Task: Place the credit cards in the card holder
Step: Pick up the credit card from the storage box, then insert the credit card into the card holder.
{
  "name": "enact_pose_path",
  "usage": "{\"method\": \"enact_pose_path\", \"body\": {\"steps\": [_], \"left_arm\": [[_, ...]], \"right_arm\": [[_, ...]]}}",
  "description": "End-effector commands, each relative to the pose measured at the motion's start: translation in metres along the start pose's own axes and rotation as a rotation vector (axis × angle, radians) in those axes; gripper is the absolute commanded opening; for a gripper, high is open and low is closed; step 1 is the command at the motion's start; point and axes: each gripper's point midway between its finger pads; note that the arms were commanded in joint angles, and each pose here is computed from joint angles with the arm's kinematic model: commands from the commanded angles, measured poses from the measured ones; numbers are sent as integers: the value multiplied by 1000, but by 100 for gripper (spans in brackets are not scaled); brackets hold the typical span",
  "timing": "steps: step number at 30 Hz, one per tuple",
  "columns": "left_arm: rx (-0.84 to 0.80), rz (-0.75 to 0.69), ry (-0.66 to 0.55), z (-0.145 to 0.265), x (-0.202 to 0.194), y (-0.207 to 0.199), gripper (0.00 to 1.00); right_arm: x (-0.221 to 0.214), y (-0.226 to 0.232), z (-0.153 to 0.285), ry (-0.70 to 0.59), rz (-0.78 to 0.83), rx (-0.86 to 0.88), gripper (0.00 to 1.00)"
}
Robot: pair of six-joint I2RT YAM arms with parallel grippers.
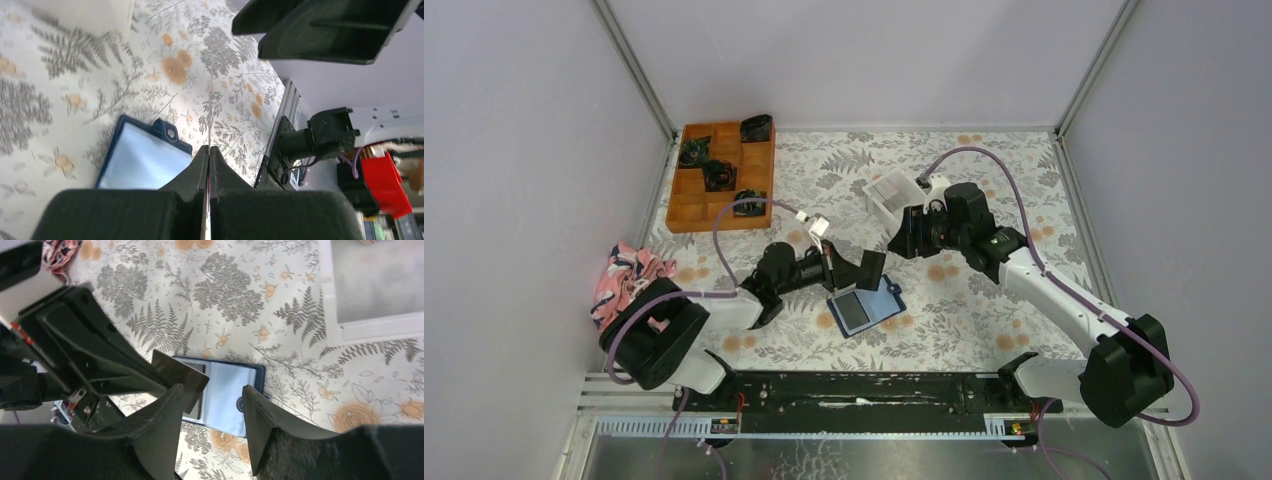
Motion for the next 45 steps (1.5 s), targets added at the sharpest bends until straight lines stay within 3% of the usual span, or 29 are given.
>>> {"method": "enact_pose_path", "body": {"steps": [1, 10, 21, 45], "left_arm": [[224, 89, -152, 7, -9, 25, 0], [435, 277, -337, 19, -50, 37, 0], [539, 406, -542, 40, -63, 42, 0], [591, 473, -543, 39, -81, 59, 0]], "right_arm": [[6, -21, 5, -62, 16, -122, 54], [-27, -40, -8, -26, -32, -227, 52], [-57, -46, -25, 33, -60, -230, 47], [-88, -56, -48, 112, -81, -241, 45]]}}
Point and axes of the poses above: each gripper's point midway between its finger pads, its own z axis back along the fingers, its own y axis along the line the jaws close on, x = y × z, and after that the axes turned 11 degrees about z, right-handed
